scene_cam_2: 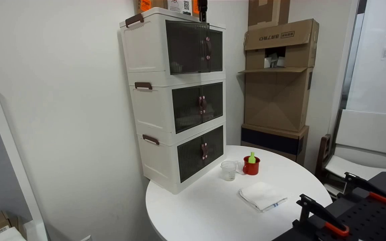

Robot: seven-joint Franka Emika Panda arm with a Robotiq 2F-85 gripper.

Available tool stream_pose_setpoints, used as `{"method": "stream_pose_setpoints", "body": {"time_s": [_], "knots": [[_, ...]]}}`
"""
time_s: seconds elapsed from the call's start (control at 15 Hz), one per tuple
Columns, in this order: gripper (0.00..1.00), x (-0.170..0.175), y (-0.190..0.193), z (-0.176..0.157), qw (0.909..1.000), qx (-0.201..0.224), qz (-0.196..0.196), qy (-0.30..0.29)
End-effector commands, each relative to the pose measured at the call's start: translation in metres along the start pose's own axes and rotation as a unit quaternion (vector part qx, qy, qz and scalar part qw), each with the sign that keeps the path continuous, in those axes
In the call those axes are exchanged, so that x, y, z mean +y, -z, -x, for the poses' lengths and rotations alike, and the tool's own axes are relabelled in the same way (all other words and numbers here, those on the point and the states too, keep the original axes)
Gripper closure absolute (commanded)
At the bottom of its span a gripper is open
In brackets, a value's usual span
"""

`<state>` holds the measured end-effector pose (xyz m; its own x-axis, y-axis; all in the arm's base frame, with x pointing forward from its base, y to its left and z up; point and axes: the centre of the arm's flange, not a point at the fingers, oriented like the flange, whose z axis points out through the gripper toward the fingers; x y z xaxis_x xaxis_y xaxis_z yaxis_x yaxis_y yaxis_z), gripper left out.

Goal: Open the top left cabinet door

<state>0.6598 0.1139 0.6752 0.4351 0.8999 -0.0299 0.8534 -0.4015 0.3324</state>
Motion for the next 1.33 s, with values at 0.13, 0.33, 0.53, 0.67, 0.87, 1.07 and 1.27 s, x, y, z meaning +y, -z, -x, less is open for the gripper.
{"method": "stream_pose_setpoints", "body": {"time_s": [0.13, 0.33, 0.53, 0.67, 0.87, 1.07, 1.27], "knots": [[0.00, 0.010, -0.015, -0.021, 0.9987, -0.006, -0.030, 0.040], [0.00, -0.010, -0.018, -0.026, 0.9974, -0.025, -0.046, 0.050], [0.00, -0.031, -0.007, -0.028, 0.9970, -0.031, -0.050, 0.050], [0.00, -0.042, 0.005, -0.029, 0.9975, -0.026, -0.045, 0.047], [0.00, -0.051, 0.022, -0.030, 0.9981, -0.019, -0.043, 0.040], [0.00, -0.059, 0.029, -0.030, 0.9979, -0.019, -0.051, 0.035], [0.00, -0.061, 0.030, -0.029, 0.9981, -0.016, -0.056, 0.024]]}}
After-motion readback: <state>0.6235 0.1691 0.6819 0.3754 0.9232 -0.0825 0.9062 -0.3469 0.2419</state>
